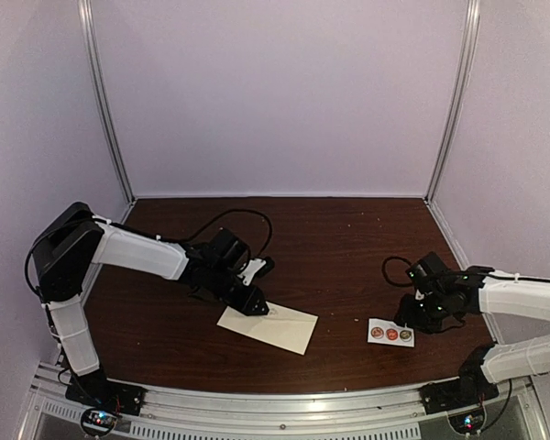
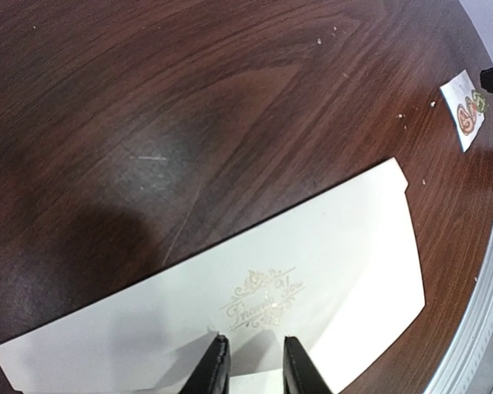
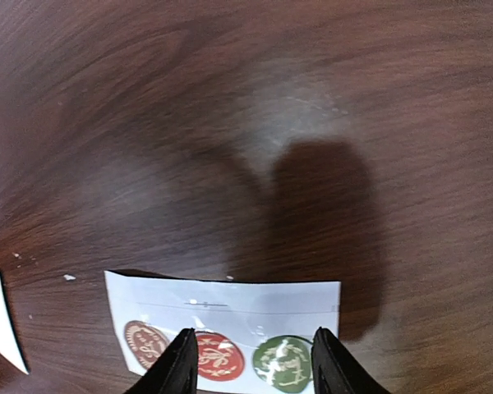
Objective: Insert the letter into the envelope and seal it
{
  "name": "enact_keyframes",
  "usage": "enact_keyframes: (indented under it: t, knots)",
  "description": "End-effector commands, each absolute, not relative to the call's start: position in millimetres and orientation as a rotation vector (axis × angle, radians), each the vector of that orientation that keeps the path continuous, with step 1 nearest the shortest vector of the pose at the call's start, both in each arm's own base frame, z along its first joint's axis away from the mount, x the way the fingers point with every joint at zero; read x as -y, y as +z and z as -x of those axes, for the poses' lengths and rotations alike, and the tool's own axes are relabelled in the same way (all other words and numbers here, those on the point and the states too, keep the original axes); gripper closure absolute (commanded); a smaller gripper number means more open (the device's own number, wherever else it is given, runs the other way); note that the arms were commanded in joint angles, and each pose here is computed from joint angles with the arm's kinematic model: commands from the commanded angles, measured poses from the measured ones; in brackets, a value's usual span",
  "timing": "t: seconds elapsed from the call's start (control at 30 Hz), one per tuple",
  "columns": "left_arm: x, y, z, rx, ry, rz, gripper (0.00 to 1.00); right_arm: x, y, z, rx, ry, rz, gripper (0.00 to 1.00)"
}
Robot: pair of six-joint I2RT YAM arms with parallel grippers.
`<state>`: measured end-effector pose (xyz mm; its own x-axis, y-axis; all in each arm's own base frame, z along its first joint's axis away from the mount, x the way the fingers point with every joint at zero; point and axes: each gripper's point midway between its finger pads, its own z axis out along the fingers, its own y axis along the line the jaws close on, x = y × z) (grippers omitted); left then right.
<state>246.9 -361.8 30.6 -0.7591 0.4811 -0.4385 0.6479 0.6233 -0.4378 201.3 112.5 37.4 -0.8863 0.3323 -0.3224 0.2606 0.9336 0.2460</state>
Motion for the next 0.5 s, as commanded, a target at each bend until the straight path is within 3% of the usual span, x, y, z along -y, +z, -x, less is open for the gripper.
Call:
enact_keyframes:
  t: [0.0, 0.47]
  knots:
    - [361, 35, -244, -2.559, -0.885, -0.924, 0.76, -83, 41, -196, -2.721, 0.080, -0.511, 0.52]
    - [362, 31, -245, -2.568, -0.881, -0.924, 0.76, -98, 22, -177, -2.786, 0.251, -0.561, 0.66]
